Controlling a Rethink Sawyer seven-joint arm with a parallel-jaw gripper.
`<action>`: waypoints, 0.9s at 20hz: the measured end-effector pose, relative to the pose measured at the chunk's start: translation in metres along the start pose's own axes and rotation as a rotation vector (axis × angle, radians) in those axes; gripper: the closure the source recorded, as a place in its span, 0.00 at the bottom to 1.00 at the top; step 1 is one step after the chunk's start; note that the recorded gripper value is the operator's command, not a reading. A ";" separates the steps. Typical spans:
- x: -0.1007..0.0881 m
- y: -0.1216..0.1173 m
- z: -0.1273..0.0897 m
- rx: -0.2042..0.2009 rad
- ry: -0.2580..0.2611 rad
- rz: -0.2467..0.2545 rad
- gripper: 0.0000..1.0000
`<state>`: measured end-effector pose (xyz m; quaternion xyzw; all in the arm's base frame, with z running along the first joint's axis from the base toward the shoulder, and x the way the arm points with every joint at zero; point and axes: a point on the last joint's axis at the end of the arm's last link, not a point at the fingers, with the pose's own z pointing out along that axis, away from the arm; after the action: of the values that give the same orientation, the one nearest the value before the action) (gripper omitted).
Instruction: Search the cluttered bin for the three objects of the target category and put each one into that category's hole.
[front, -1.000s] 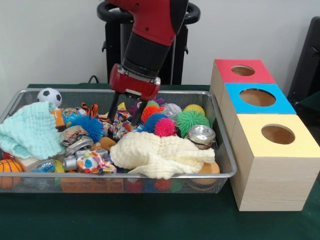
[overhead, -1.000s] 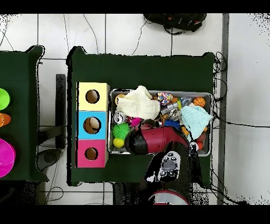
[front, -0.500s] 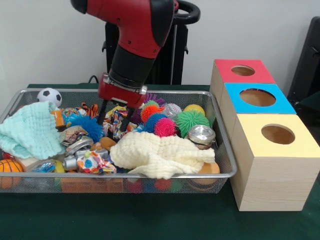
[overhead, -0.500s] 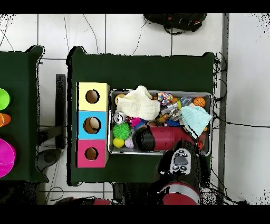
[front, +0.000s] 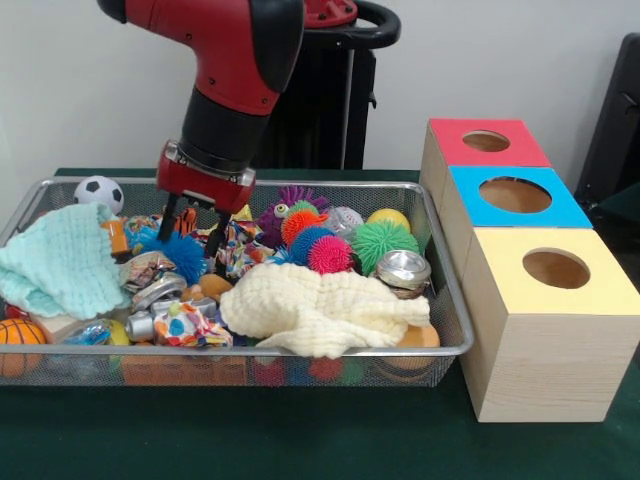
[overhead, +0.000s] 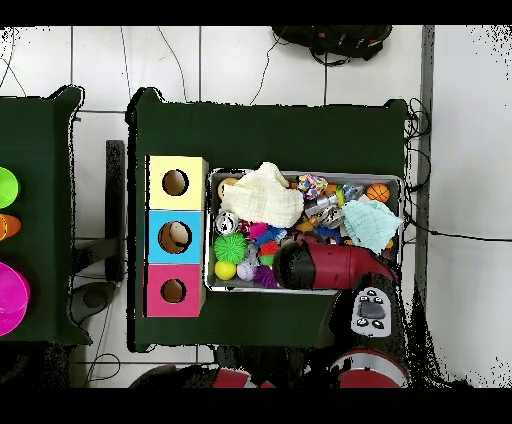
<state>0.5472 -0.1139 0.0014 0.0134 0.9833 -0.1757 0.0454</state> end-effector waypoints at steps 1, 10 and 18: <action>0.000 0.002 -0.001 0.002 -0.001 -0.006 0.00; 0.007 0.038 0.003 0.015 -0.032 -0.073 0.00; 0.017 0.062 0.022 0.006 -0.030 -0.064 0.00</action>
<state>0.5346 -0.0631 -0.0427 -0.0205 0.9819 -0.1801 0.0545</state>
